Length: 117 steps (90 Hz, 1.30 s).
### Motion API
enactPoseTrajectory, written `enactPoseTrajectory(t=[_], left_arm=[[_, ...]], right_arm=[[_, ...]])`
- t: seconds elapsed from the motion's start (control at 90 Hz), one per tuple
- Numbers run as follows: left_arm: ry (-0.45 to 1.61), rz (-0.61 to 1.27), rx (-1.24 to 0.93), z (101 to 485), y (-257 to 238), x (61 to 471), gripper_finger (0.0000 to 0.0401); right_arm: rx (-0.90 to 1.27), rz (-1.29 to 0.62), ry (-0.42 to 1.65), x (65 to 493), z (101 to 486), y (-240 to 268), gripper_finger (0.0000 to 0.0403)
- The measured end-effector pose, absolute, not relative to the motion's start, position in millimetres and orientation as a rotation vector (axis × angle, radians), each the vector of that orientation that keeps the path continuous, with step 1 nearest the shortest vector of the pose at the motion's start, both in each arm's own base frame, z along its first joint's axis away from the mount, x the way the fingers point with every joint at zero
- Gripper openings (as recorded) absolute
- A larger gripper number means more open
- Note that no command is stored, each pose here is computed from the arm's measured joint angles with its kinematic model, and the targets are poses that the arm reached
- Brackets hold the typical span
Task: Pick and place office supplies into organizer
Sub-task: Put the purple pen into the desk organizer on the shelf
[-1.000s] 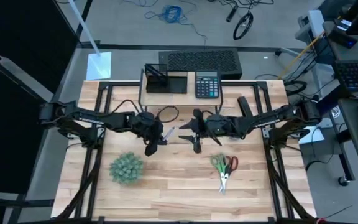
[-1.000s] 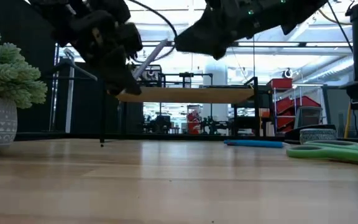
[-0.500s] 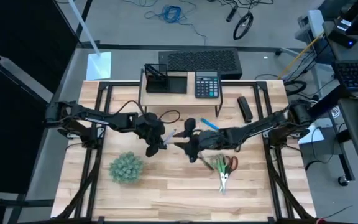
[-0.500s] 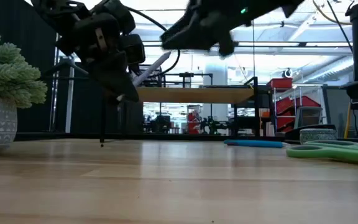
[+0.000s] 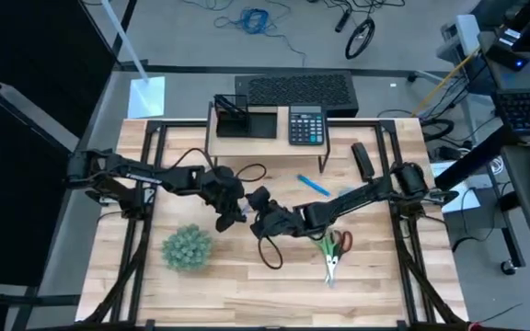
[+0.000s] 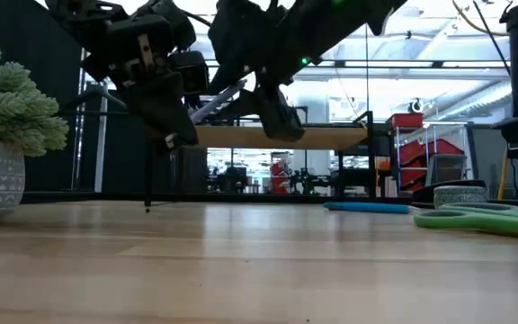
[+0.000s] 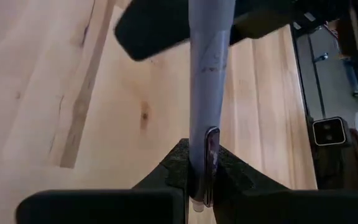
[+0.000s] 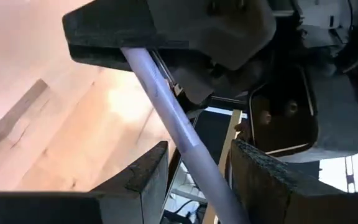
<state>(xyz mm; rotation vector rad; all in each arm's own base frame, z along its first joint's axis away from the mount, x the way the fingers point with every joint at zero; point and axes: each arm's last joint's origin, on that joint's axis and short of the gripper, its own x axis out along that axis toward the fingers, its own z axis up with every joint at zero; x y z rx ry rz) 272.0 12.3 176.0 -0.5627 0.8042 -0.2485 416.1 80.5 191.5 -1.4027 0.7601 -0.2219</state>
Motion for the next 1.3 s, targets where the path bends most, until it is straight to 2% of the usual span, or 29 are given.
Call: enactPoseTrajectory(t=[0.233,0.322,0.456,0.5,1.067,1.3], left_arm=[[0.800,-0.249,-0.558,176.3,12.3,272.3,0.0030],[0.800,-0.247,-0.561,176.3,12.4,272.4,0.0043],[0.799,-0.245,-0.560,176.4,12.4,272.3,0.0051],[0.799,-0.245,-0.560,176.4,12.4,272.3,0.0051],[0.735,-0.209,-0.486,200.5,29.9,254.2,0.0053],[0.632,-0.172,-0.365,228.6,36.6,234.0,0.0054]], right_arm=[[-1.383,-0.253,0.739,416.9,193.9,81.9,0.0145],[-1.375,-0.275,0.748,416.5,193.9,81.5,0.0110],[-1.379,-0.262,0.756,416.0,192.7,81.4,0.0031],[-1.380,-0.257,0.757,415.9,192.4,81.5,0.0019],[-1.158,-0.299,0.791,409.6,185.9,79.9,0.0018],[-0.861,-0.404,0.762,402.4,193.8,75.1,0.0018]])
